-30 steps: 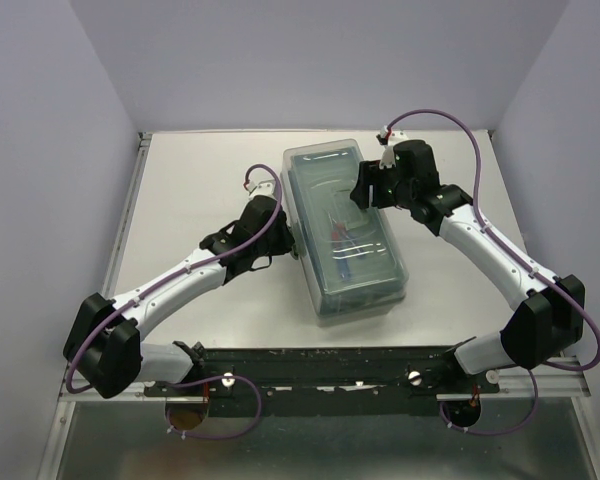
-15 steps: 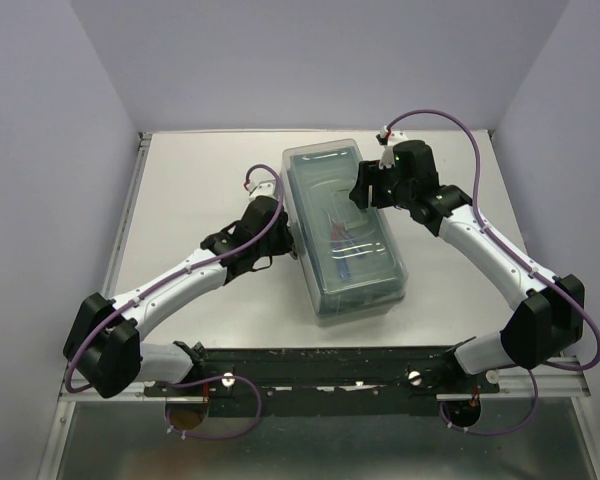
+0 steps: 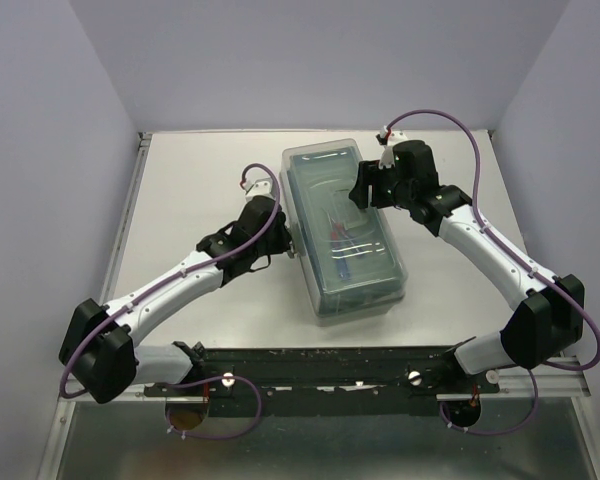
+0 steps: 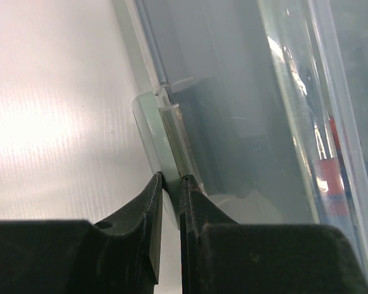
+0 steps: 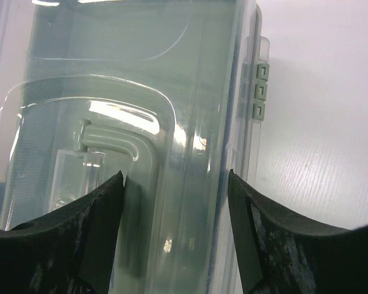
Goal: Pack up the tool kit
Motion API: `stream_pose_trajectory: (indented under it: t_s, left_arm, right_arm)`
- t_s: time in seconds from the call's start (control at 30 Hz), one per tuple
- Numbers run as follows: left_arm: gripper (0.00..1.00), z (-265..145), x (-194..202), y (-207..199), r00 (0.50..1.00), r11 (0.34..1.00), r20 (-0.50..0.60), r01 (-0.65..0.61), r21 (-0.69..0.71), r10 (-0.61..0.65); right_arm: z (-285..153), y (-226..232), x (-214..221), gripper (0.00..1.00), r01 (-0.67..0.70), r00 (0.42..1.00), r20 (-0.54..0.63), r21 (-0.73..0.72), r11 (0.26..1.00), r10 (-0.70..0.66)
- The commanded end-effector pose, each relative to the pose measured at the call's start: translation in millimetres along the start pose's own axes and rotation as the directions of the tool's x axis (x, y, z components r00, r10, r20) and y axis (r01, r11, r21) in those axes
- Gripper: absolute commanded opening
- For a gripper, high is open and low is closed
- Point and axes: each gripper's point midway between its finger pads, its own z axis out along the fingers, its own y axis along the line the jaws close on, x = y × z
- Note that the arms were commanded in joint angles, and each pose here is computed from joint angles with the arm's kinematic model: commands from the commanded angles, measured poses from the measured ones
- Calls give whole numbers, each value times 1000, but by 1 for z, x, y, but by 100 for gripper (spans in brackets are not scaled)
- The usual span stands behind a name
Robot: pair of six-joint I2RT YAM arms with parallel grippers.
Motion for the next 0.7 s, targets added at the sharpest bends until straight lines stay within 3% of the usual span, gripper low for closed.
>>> stream_pose_trajectory:
  t_s: [0.0,0.33,0.67]
  left_arm:
    - [15,-12,-34,-35,991,989,111,63,137,-78]
    - [15,-10,-35,-50,987,972,127,71,225,-102]
    - [17,2,-15,-53,992,962,61,90,257,-109]
  right_arm:
    - [10,9,50,59,-14,987,-159,-38,999,8]
    - [10,10,49,59,-16,987,-159,-41,999,10]
    - [10,10,51,59,-14,987,-163,-42,999,7]
